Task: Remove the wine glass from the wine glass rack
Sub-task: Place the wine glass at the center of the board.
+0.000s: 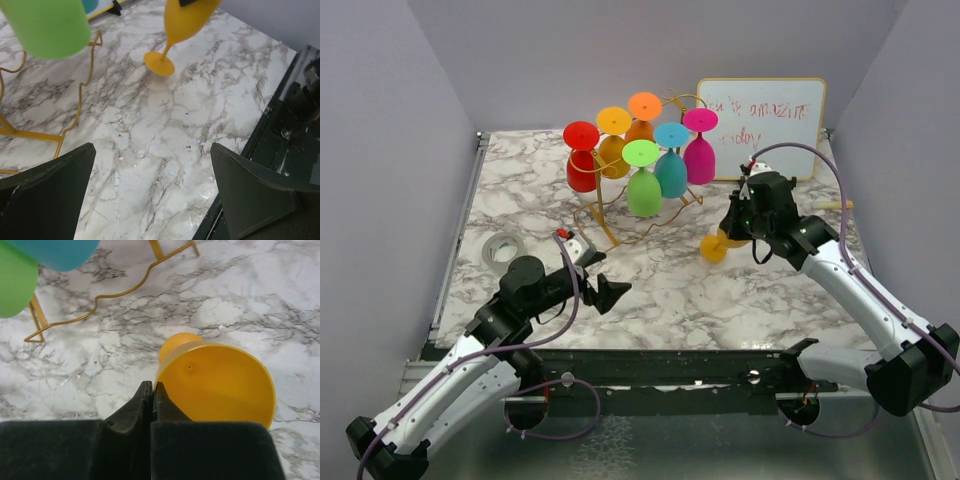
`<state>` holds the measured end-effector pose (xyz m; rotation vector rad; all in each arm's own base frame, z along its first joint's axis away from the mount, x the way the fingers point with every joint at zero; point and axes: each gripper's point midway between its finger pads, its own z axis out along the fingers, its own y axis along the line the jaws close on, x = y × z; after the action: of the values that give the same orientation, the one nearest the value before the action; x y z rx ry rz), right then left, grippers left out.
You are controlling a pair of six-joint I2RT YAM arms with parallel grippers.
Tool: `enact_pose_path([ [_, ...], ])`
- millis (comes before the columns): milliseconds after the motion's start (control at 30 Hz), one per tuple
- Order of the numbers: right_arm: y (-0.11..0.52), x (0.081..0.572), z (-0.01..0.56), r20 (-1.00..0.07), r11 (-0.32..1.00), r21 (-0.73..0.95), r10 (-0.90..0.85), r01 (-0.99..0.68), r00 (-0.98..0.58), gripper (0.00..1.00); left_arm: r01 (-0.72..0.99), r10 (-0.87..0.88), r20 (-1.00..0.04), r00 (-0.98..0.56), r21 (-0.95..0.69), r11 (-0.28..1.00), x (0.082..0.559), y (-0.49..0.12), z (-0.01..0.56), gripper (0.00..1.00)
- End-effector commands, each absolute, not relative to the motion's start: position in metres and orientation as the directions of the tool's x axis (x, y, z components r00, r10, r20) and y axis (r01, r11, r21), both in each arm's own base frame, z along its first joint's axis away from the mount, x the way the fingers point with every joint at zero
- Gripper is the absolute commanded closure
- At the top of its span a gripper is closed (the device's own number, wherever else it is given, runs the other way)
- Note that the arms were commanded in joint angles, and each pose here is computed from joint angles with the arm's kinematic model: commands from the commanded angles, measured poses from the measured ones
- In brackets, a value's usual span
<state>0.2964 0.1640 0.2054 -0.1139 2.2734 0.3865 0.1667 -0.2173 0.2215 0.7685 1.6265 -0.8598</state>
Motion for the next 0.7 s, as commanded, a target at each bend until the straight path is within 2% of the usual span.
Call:
enact_pose_path([
  [0,0.131,0.309,0.221,-0.799,0.989,0.118,0.044,-0.084,-0.600,0.99,0.690,-0.044,-0.969,-0.242,-0.204,0.695,0.193,-0.196,0.244,0.01],
  [367,0.122,0.332,0.200,-0.754,1.000,-0.010,-0.012,-0.006,-0.657,1.00,0.547,0.011,-0.954,-0.300,-0.163,0.821,0.214,-0.173,0.223,0.01],
  [667,0.117,0.363,0.179,-0.739,0.991,-0.124,-0.056,0.053,-0.671,0.99,0.560,0.090,-0.930,-0.355,-0.135,0.818,0.219,-0.180,0.206,0.01],
])
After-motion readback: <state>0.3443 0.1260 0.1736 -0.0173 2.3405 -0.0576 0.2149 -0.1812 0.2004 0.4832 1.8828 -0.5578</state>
